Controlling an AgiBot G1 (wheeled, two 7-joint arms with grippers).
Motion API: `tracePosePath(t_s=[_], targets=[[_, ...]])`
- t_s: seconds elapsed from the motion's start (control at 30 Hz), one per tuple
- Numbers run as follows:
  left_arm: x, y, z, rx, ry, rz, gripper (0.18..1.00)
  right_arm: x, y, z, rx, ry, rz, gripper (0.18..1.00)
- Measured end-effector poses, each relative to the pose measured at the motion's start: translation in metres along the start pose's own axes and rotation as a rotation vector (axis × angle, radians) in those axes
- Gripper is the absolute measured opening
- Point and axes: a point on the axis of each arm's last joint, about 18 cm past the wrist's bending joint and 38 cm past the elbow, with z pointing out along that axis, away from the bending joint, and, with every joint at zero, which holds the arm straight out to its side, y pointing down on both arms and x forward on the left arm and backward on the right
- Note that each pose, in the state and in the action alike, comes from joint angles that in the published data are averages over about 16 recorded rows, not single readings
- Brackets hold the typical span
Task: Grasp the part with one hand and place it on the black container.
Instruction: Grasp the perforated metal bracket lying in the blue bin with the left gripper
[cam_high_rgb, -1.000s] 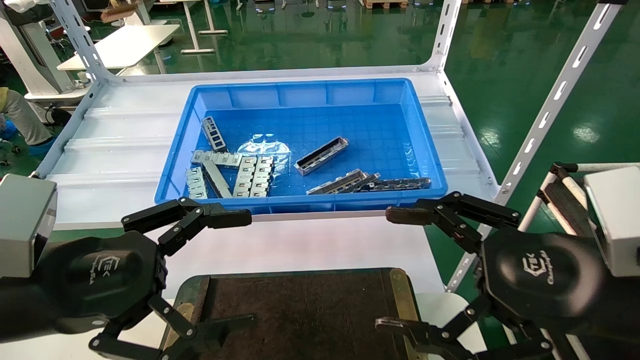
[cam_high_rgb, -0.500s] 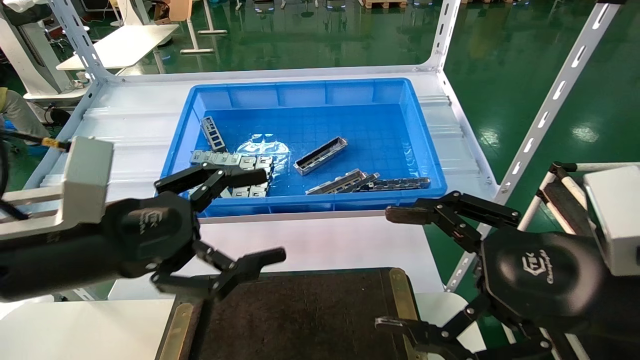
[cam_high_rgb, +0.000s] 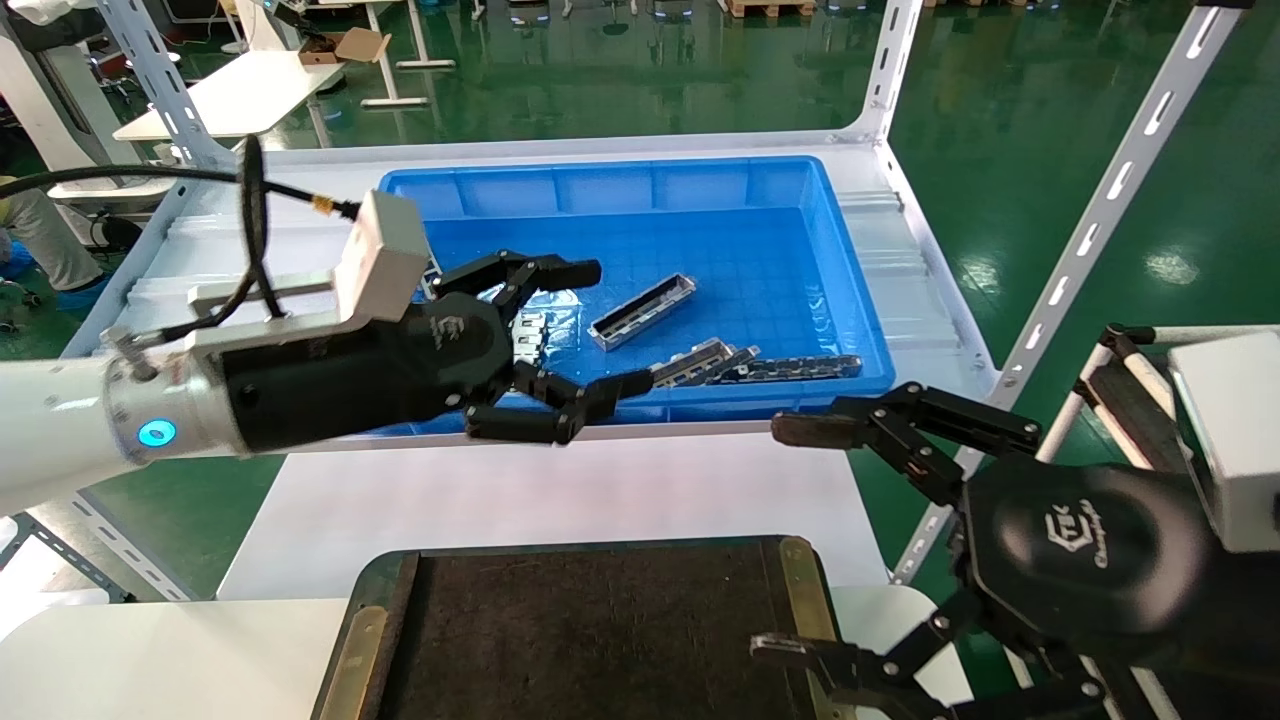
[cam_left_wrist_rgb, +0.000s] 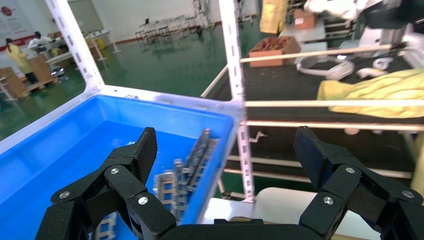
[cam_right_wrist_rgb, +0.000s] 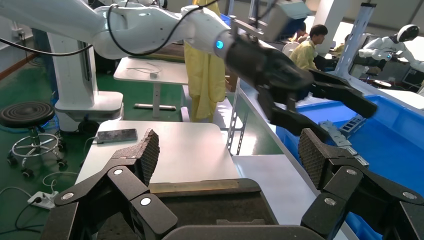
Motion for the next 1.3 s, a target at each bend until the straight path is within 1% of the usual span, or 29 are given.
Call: tracePosePath(t_s=[0.3, 0.57, 0.73, 0.9, 1.03, 1.3], targets=[[-0.038, 0.02, 0.047, -0.081, -0.091, 0.003, 1.001, 0.0, 0.0, 0.0, 0.0, 0.0, 0.0, 1.001], [-0.066, 0.047, 0.078, -0.202, -0.236, 0.029, 1.001, 0.0, 0.0, 0.0, 0.0, 0.0, 0.0, 1.001], [-0.08, 0.062, 0.089, -0.279, -0.33, 0.056, 1.001, 0.0, 0.0, 0.0, 0.0, 0.0, 0.0, 1.001], [-0.087, 0.072, 0.095, -0.329, -0.398, 0.074, 1.001, 0.0, 0.0, 0.0, 0.0, 0.0, 0.0, 1.001], [-0.088, 0.076, 0.1, -0.339, -0.419, 0.076, 1.001, 0.0, 0.0, 0.0, 0.0, 0.0, 0.0, 1.001], [-0.082, 0.082, 0.107, -0.338, -0.422, 0.059, 1.001, 0.0, 0.0, 0.0, 0.0, 0.0, 0.0, 1.001]])
